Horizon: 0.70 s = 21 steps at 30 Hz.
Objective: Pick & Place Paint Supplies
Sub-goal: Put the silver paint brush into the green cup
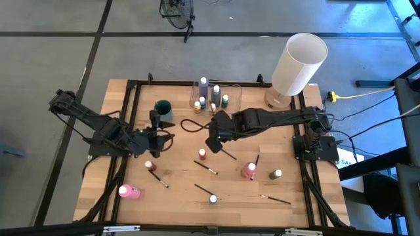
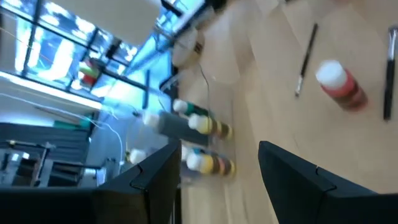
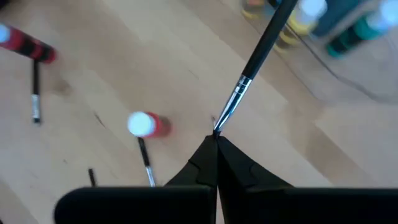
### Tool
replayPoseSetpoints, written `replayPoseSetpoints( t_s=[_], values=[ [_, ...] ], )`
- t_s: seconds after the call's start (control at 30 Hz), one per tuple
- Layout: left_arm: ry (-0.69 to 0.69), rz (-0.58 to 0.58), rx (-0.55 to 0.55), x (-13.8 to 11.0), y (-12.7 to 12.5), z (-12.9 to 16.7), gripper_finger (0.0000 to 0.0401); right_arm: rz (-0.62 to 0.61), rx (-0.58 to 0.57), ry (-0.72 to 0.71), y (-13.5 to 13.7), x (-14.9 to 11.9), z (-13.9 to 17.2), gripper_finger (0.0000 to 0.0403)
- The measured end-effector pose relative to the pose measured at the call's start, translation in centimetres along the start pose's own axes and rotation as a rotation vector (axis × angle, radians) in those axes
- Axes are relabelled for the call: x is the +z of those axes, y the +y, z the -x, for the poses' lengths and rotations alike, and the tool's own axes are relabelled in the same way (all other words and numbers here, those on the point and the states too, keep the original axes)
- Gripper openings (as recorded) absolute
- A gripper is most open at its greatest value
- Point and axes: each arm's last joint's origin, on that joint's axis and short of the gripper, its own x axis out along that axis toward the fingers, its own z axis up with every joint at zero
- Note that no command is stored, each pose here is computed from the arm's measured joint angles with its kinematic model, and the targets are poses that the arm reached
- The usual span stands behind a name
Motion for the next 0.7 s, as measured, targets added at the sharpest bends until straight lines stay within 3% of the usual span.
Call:
replayPoseSetpoints(
  t_s=[0.37,0.53,0.7],
  values=[
    [-0.088,-0.552,0.013,0.9,-0.1,0.5,0.021,0.071,0.154,0.053,0.1,1.0,-0.3,0.0],
    [-0.129,-0.681,0.05,1.5,0.2,0.5,0.021,0.121,0.288,0.022,1.1,1.5,-0.1,0.0],
    [-0.125,-0.723,0.054,1.5,0.2,0.5,0.021,0.149,0.407,0.023,2.0,1.7,-0.1,0.0]
  ],
)
